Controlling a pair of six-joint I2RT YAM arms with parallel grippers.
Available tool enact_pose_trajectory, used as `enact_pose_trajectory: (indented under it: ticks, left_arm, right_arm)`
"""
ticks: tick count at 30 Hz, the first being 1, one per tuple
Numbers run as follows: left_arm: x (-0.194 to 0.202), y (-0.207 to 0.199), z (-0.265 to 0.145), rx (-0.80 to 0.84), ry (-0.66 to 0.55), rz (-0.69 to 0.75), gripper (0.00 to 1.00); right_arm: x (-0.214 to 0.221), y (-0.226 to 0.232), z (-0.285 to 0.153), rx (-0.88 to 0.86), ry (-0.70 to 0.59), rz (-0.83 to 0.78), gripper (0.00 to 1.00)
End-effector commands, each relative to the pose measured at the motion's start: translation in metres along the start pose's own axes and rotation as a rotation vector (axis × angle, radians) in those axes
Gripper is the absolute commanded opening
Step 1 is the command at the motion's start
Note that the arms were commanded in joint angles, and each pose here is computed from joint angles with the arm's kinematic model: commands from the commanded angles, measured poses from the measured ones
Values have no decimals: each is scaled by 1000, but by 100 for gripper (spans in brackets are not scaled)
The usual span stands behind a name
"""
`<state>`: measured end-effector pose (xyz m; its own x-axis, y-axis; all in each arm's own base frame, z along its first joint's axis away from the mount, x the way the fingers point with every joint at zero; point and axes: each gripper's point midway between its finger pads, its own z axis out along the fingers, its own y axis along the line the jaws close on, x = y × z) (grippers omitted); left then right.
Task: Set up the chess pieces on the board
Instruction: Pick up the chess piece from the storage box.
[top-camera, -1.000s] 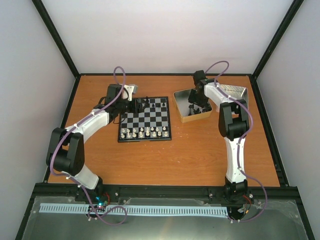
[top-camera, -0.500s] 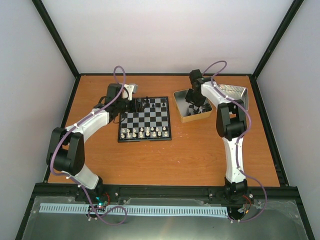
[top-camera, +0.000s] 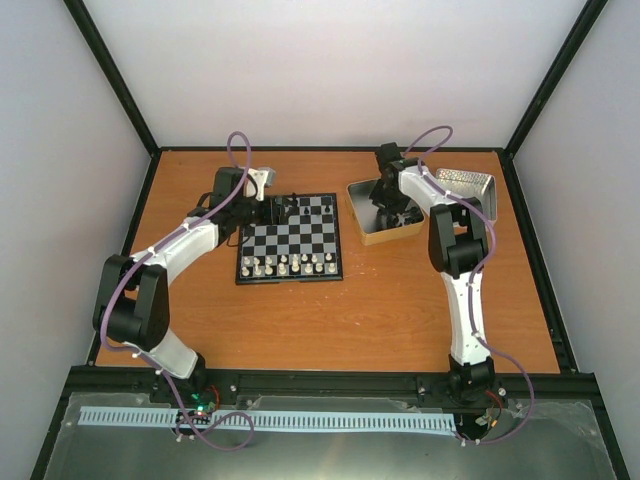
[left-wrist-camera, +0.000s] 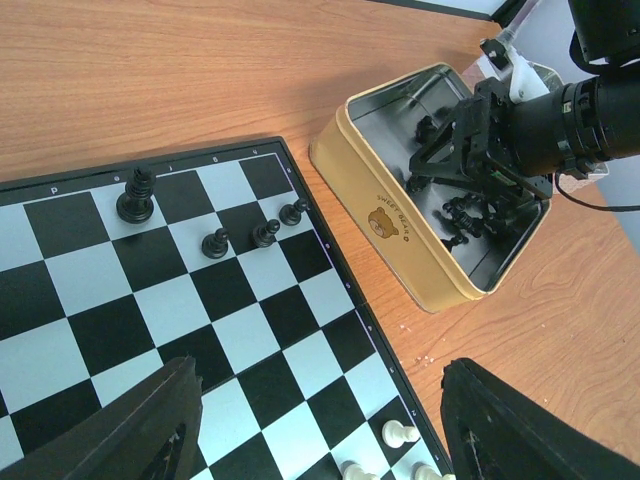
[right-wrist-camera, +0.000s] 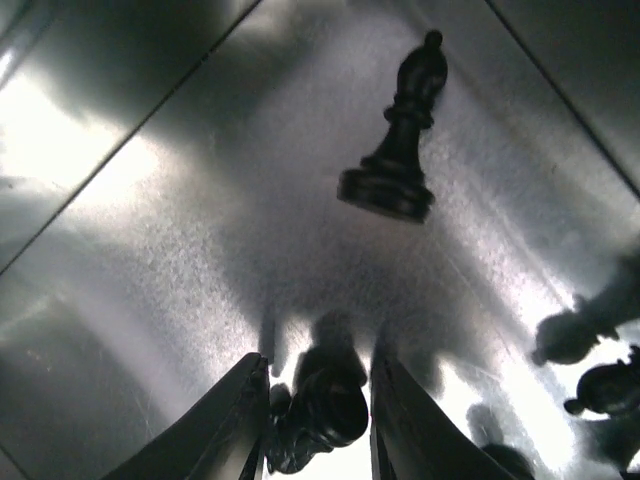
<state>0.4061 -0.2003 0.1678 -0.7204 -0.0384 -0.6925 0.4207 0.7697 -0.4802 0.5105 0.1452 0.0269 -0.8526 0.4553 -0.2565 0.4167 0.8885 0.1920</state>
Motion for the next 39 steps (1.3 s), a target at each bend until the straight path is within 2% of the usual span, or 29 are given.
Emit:
enact_pose_trajectory:
  ticks: [1, 8, 13, 16, 20, 24, 28, 30, 33, 35, 39]
  left_arm:
    - [-17, -7, -1, 11, -43, 43, 67]
    - [-15, -6, 0, 12, -41, 37, 67]
    - [-15, -7, -1, 13, -43, 40, 67]
    - [-15, -7, 0, 14, -42, 37, 67]
    - [-16, -7, 0, 13, -45, 39, 67]
    - [-17, -7, 0, 16, -45, 39, 67]
    - [-15, -6, 0, 13, -42, 38, 67]
    - [-15, -6, -1, 13, -42, 37, 67]
    - [-15, -7, -1, 13, -43, 36, 67]
    - [-14, -7, -1, 13, -44, 36, 67]
    - [-13, -7, -1, 15, -44, 35, 67]
  right_arm:
    - [-2, -4, 17, 47, -14, -4, 29]
    - [3, -4, 23, 44, 9, -44, 23]
    - [6, -6, 24, 64, 31, -88, 32]
    - [11, -11, 25, 109, 44, -124, 32]
    - [19, -15, 27, 132, 53, -138, 27]
    - [17, -9, 26, 110, 43, -131, 16]
    - [6, 3, 15, 68, 3, -124, 15]
    - [1, 7, 11, 59, -12, -131, 17]
    - [-1, 1, 8, 94, -9, -134, 32]
    - [5, -4, 7, 116, 5, -130, 37]
    - [14, -6, 3, 101, 16, -92, 39]
